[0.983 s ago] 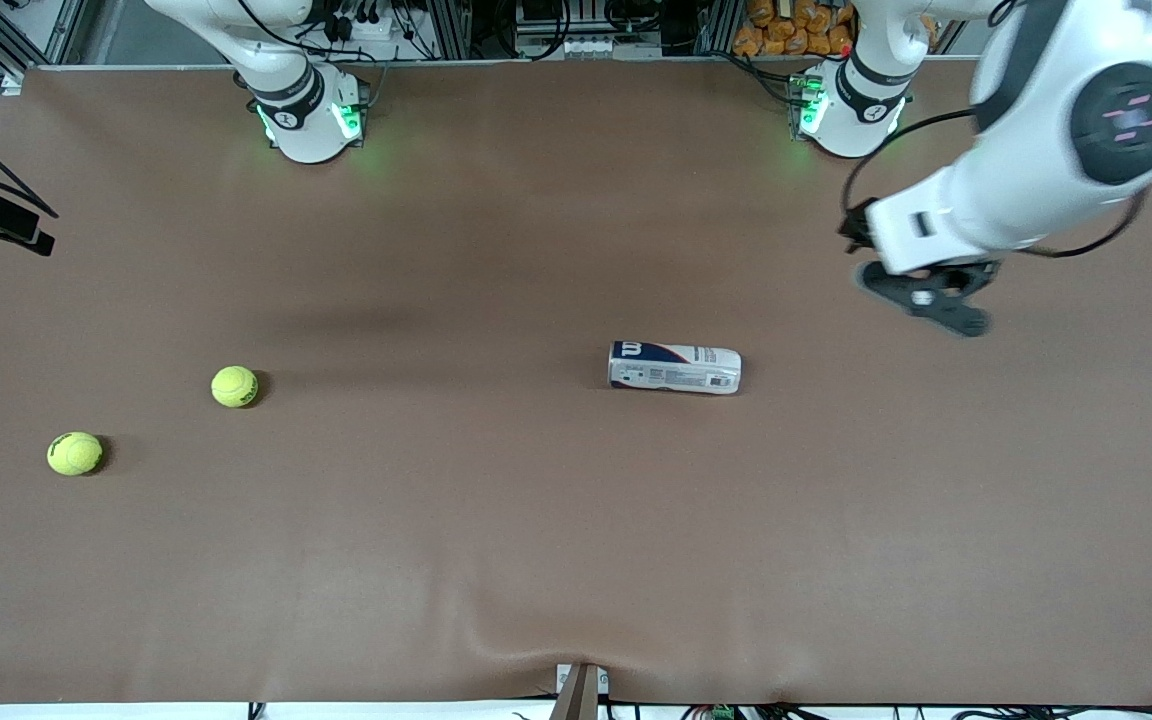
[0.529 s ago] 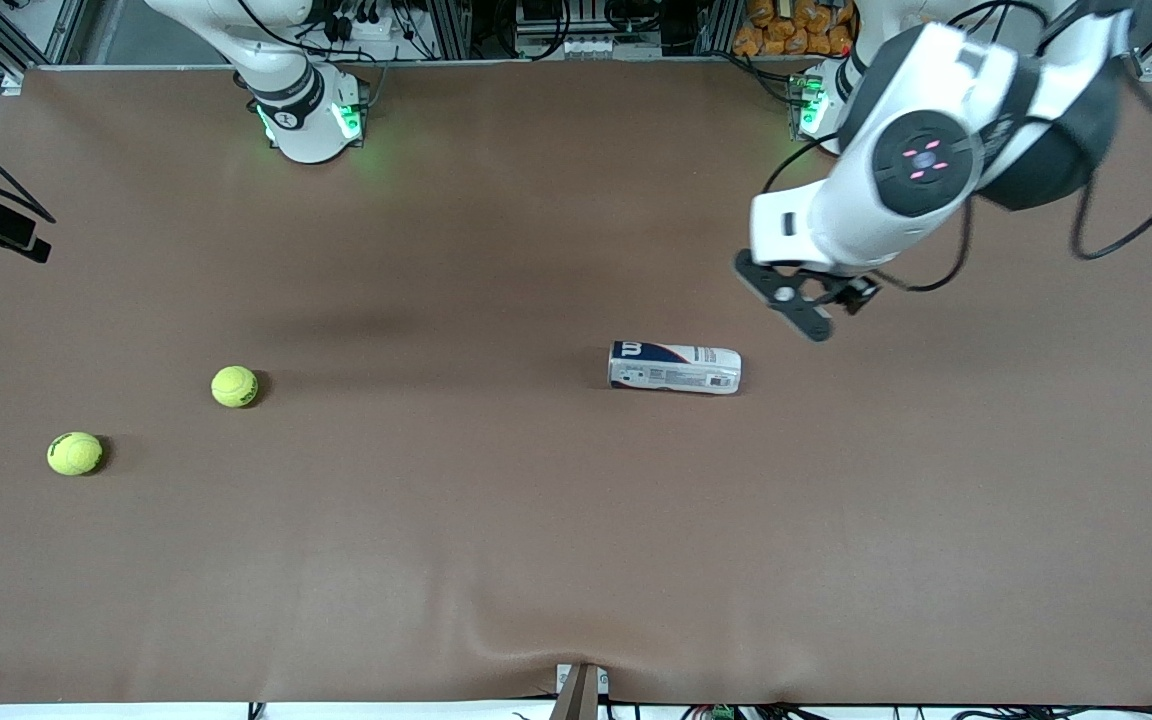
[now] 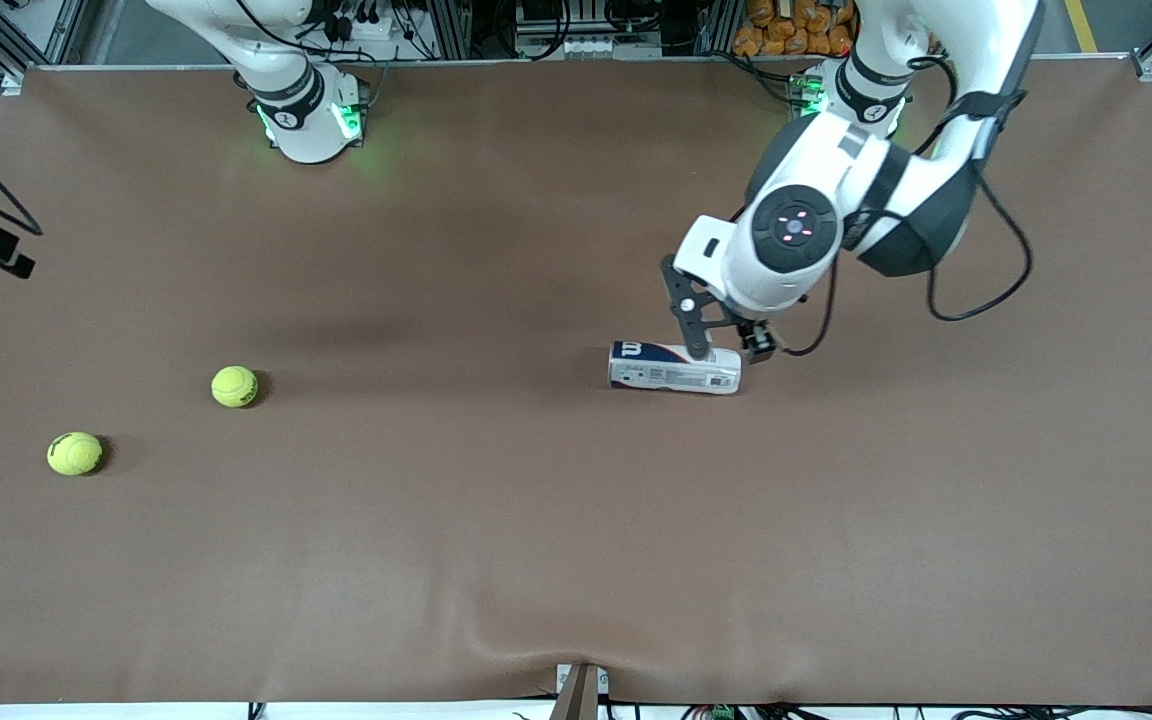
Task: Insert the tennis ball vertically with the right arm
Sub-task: 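Grasp the Wilson can with the left gripper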
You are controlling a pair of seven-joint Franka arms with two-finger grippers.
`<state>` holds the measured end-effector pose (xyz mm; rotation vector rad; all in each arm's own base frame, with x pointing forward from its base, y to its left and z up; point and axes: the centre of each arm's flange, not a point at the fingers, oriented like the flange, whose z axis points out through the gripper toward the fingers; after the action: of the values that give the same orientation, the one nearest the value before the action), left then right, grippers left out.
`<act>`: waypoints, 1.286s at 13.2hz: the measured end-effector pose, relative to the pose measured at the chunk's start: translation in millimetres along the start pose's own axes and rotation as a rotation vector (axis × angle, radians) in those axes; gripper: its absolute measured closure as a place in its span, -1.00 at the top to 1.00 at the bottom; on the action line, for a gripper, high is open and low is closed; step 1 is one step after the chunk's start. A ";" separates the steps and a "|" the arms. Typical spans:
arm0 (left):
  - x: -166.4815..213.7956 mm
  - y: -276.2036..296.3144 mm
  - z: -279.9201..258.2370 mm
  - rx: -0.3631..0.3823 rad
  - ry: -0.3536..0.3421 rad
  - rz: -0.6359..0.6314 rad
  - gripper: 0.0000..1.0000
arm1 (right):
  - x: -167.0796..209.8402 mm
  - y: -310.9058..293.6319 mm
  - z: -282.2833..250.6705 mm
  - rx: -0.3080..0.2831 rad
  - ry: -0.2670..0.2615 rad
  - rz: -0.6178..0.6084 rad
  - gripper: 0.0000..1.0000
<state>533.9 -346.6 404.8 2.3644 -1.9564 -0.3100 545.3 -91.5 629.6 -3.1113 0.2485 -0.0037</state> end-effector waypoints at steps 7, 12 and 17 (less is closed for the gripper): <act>38.6 21.6 71.5 0.105 0.002 0.187 1.00 | 8.8 8.2 6.0 -0.001 0.026 0.014 1.00; 56.5 14.3 114.2 0.161 0.028 0.251 1.00 | 8.5 5.0 6.9 0.000 0.021 0.009 1.00; 63.9 8.4 146.7 0.212 0.035 0.312 1.00 | 7.6 4.4 8.7 0.000 0.010 0.008 1.00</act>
<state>509.1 -398.4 255.2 2.1048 -2.4015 -0.0449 552.1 -96.9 620.9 -3.1112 0.2606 -0.0198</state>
